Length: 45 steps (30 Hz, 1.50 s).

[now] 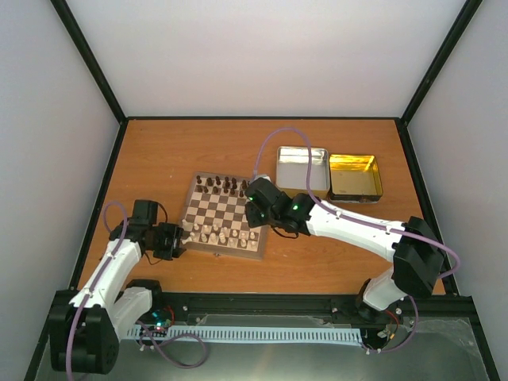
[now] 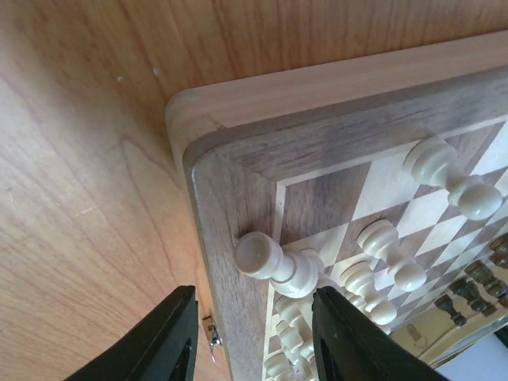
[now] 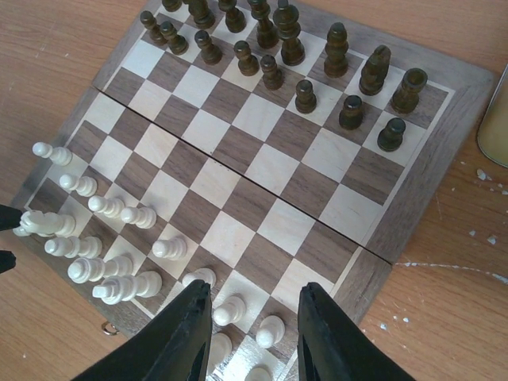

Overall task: Set up the chess pieces on the board
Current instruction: Pick up the chess piece from the chessboard.

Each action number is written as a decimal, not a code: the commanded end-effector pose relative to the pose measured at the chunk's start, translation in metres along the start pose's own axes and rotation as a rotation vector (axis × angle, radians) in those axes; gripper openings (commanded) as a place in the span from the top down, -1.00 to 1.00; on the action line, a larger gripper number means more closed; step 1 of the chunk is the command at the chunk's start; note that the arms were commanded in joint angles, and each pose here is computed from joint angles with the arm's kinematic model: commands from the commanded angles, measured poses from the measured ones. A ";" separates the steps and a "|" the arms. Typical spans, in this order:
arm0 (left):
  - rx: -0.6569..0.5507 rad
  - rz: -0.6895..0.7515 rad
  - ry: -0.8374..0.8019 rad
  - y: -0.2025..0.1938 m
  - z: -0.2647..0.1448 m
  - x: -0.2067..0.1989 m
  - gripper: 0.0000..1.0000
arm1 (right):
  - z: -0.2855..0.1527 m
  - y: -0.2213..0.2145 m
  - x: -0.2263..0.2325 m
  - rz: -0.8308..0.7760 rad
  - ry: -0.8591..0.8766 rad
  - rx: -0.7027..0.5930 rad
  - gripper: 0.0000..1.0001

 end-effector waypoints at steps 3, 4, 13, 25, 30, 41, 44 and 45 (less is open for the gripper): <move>-0.036 -0.077 -0.005 -0.002 -0.011 -0.022 0.18 | -0.008 0.006 -0.006 0.028 -0.008 -0.056 0.38; -0.052 -0.080 0.002 -0.001 -0.011 -0.024 0.18 | -0.008 0.006 -0.006 0.027 -0.009 -0.056 0.38; -0.028 -0.099 0.101 0.000 0.001 -0.025 0.21 | -0.008 0.004 -0.014 0.034 -0.036 -0.057 0.38; -0.018 -0.109 0.116 0.002 0.010 -0.027 0.31 | -0.008 0.001 -0.017 0.045 -0.045 -0.055 0.38; -0.021 -0.103 0.123 0.004 0.014 -0.028 0.31 | -0.009 0.000 -0.018 0.050 -0.047 -0.059 0.38; -0.073 -0.111 0.155 0.011 0.014 -0.021 0.57 | -0.012 -0.002 -0.022 0.060 -0.054 -0.072 0.39; -0.078 -0.108 0.162 0.012 0.014 -0.019 0.68 | -0.013 -0.002 -0.023 0.063 -0.056 -0.078 0.39; -0.076 -0.101 0.163 0.011 0.013 -0.019 0.72 | -0.014 -0.002 -0.023 0.065 -0.057 -0.079 0.39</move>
Point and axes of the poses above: each gripper's point midway between its finger pads, its own z axis out along the fingers, its own x axis along the line the jaws close on, y = z × x, the point moved 5 cm from there along -z, back along the fingers, and after that the axes turned 11 degrees about -z, right-handed, at the moved point
